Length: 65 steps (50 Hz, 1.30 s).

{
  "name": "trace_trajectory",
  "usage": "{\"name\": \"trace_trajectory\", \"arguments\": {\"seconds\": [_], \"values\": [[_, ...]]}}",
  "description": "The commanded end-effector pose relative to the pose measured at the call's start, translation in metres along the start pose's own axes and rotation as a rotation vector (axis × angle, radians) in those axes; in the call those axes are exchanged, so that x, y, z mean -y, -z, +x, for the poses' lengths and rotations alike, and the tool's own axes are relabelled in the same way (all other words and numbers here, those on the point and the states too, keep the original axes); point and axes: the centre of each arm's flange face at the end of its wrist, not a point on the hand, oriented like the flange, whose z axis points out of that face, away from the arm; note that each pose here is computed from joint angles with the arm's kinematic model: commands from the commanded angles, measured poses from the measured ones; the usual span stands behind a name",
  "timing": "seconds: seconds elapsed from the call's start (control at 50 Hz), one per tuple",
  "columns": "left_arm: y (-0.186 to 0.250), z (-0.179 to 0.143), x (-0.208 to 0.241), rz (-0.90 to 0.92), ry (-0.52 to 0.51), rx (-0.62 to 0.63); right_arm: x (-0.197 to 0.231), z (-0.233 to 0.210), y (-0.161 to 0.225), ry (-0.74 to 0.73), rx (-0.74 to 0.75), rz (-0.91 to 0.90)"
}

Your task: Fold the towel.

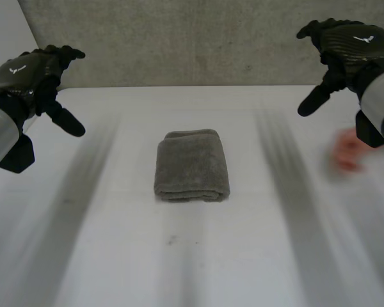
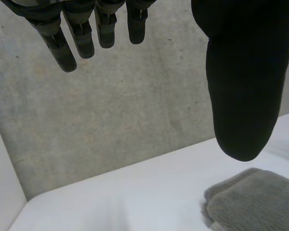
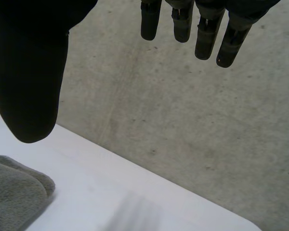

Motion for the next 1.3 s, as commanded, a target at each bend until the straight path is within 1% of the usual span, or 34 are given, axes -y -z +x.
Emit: {"name": "trace_trajectory", "arguments": {"seconds": [0.02,0.06,0.2,0.3,0.42,0.56,0.78,1.06,1.3], "values": [[0.003,0.004,-0.001,-0.004,0.007,-0.060,-0.006,0.008,0.007,-0.001,-0.023,0.050],[0.003,0.006,0.005,0.014,0.005,-0.067,-0.008,0.008,0.007,-0.001,-0.022,0.043],[-0.001,0.007,0.005,0.014,0.005,-0.072,-0.011,0.006,0.007,0.003,-0.017,0.037],[-0.003,0.009,0.009,0.027,0.005,-0.079,-0.013,0.005,0.006,0.039,-0.014,0.032],[-0.014,0.009,0.012,0.037,0.002,-0.082,-0.013,0.003,0.006,0.066,-0.009,0.034],[-0.026,0.018,0.026,0.079,-0.004,-0.112,-0.014,0.003,0.006,0.066,-0.007,0.031],[-0.033,0.019,0.005,0.013,0.002,-0.120,-0.017,0.002,0.002,0.068,-0.003,0.024],[-0.034,0.016,0.003,0.010,-0.001,-0.113,-0.019,0.001,0.000,0.070,0.030,0.022],[-0.035,0.014,0.001,0.006,0.000,-0.110,-0.017,0.002,-0.001,0.070,0.027,0.029]]}}
